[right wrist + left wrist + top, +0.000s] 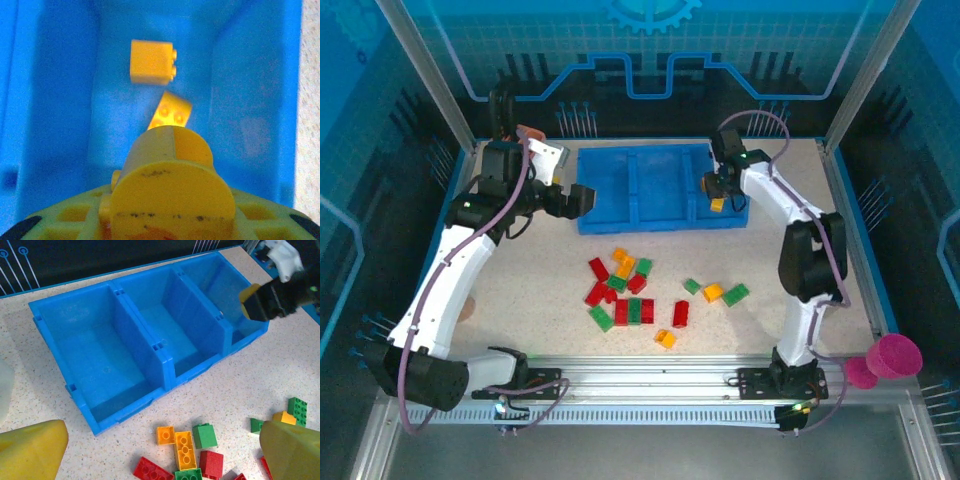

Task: Sort the legos into containers by color
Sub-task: Place the lego in the container.

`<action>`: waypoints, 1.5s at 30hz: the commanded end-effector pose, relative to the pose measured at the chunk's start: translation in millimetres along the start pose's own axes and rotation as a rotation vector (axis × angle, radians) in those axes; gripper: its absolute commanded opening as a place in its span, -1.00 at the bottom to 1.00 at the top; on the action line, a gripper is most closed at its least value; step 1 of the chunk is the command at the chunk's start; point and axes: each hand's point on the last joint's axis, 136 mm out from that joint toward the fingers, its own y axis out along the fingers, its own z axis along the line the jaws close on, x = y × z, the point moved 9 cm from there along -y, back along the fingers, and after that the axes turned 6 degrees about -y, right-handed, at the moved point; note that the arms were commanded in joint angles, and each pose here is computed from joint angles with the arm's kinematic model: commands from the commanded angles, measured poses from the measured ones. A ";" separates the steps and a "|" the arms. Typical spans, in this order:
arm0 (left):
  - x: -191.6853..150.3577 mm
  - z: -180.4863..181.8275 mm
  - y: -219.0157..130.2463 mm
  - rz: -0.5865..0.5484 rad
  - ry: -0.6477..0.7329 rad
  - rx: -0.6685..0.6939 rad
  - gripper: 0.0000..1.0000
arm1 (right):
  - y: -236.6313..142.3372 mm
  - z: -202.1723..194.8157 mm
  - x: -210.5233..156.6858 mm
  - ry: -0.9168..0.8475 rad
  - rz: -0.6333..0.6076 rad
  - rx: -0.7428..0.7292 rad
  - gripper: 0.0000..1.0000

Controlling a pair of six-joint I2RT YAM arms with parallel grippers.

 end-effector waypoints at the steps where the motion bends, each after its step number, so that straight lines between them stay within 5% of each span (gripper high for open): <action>1: -3.2 0.5 1.4 0.009 0.022 0.009 0.99 | 27.1 -3.3 10.4 0.002 0.045 0.010 -0.14; 7: -3.4 1.8 3.2 0.014 0.025 0.017 0.99 | 62.9 -0.1 14.5 0.025 0.091 0.035 -0.11; 15: -3.9 2.6 7.0 0.028 0.018 0.011 0.99 | 61.6 -0.4 15.5 0.025 0.090 0.036 0.05; 29: -4.8 1.1 5.5 0.024 0.015 -0.002 0.99 | -41.9 -4.1 -0.6 0.020 -0.001 0.036 0.26; 34: -4.6 -1.2 1.6 0.013 0.017 -0.013 0.99 | -79.2 -0.5 -49.4 0.160 0.033 0.030 0.30; 37: -5.6 -1.3 1.5 0.012 0.018 -0.016 0.99 | -91.1 8.4 -96.0 0.327 0.013 0.017 0.58; 45: -7.3 -3.0 -0.6 0.010 0.014 -0.028 0.99 | -92.3 12.4 -185.7 0.668 0.160 0.047 0.49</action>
